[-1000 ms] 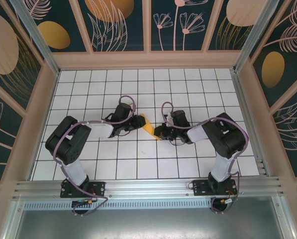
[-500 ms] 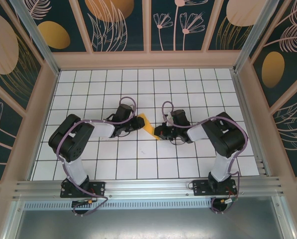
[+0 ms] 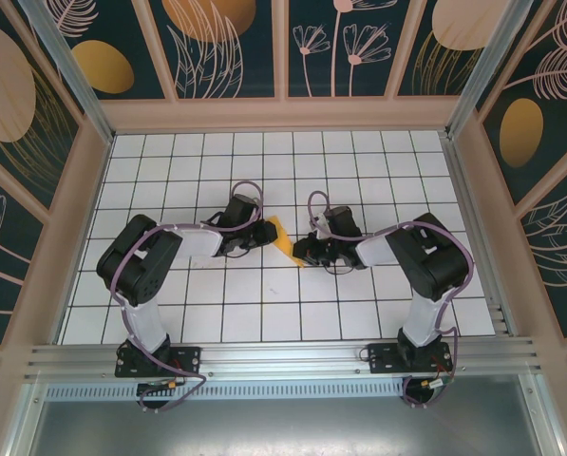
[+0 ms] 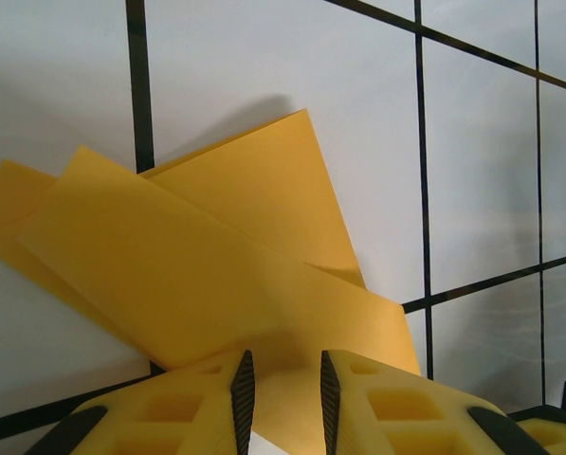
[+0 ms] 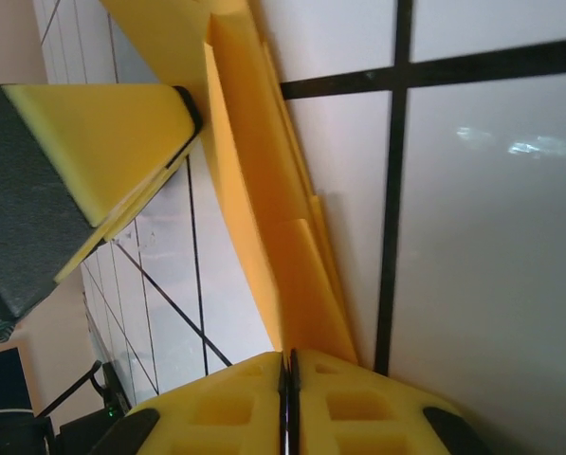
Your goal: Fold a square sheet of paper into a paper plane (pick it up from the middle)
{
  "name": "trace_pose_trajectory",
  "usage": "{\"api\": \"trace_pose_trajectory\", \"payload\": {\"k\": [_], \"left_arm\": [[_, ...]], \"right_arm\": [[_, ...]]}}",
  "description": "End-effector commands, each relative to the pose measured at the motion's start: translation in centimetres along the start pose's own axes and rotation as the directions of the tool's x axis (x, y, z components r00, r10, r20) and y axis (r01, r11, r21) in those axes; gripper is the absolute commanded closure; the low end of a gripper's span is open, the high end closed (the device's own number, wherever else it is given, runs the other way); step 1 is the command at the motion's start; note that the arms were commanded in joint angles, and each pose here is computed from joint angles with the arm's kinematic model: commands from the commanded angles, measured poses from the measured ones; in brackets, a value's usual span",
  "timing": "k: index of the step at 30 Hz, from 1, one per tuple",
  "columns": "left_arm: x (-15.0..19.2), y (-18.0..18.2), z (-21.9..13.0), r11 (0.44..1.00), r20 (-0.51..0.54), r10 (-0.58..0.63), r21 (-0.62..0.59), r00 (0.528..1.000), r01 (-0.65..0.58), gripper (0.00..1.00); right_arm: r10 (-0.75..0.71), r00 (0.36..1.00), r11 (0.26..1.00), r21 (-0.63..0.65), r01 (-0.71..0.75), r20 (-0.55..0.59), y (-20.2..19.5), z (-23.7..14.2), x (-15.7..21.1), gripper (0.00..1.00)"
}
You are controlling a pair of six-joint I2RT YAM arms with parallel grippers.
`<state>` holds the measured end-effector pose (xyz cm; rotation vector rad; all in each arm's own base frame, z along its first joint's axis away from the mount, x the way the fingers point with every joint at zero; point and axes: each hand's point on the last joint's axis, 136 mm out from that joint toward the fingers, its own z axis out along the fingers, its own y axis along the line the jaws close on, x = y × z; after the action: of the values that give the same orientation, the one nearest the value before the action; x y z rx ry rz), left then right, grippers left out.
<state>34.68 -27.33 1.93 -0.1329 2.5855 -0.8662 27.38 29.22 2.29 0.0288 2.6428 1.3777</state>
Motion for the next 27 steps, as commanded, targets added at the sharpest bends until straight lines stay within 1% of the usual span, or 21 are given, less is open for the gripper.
{"api": "trace_pose_trajectory", "payload": {"k": [1,5,14,16,18,19,21,23,27], "left_arm": [[1.2,3.4,0.9,0.991,-0.033,0.012,-0.133,0.999,-0.016,0.7],[1.4,3.6,1.0,0.99,-0.038,0.003,-0.137,0.999,-0.008,0.71],[1.4,4.0,1.2,0.987,-0.043,-0.011,-0.162,0.999,0.003,0.71],[1.4,4.1,1.3,0.986,-0.042,-0.014,-0.167,0.999,0.007,0.71],[1.4,4.2,1.3,0.985,-0.045,-0.015,-0.17,0.999,0.007,0.71],[1.5,4.2,1.4,0.985,-0.046,-0.017,-0.172,0.999,0.008,0.71],[1.5,4.3,1.5,0.984,-0.049,-0.018,-0.176,0.999,0.009,0.71],[1.5,4.5,1.5,0.984,-0.049,-0.019,-0.179,0.999,0.01,0.72],[1.7,4.6,1.5,0.983,-0.052,-0.021,-0.186,0.998,0.011,0.72]], "right_arm": [[-0.034,0.999,0.997,0.07,0.035,-0.015,-0.7,-0.3,0.1,0.83],[-0.054,0.998,0.996,0.076,0.056,-0.027,-0.3,-0.9,0.4,0.81],[-0.056,0.997,0.992,0.113,0.061,-0.047,-1.5,-1.3,1.5,0.81],[-0.054,0.997,0.99,0.129,0.06,-0.053,-2.0,-1.2,1.7,0.84],[-0.046,0.997,0.988,0.143,0.054,-0.061,-2.6,-1.1,1.9,0.92],[-0.043,0.997,0.988,0.147,0.052,-0.061,-2.7,-1.0,2.0,0.94],[-0.037,0.997,0.987,0.153,0.047,-0.066,-3.0,-1.0,2.1,0.96],[-0.046,0.997,0.988,0.145,0.055,-0.067,-2.7,-1.1,2.1,0.94],[-0.085,0.994,0.987,0.132,0.094,-0.072,-1.8,-1.8,2.3,0.85]]}}
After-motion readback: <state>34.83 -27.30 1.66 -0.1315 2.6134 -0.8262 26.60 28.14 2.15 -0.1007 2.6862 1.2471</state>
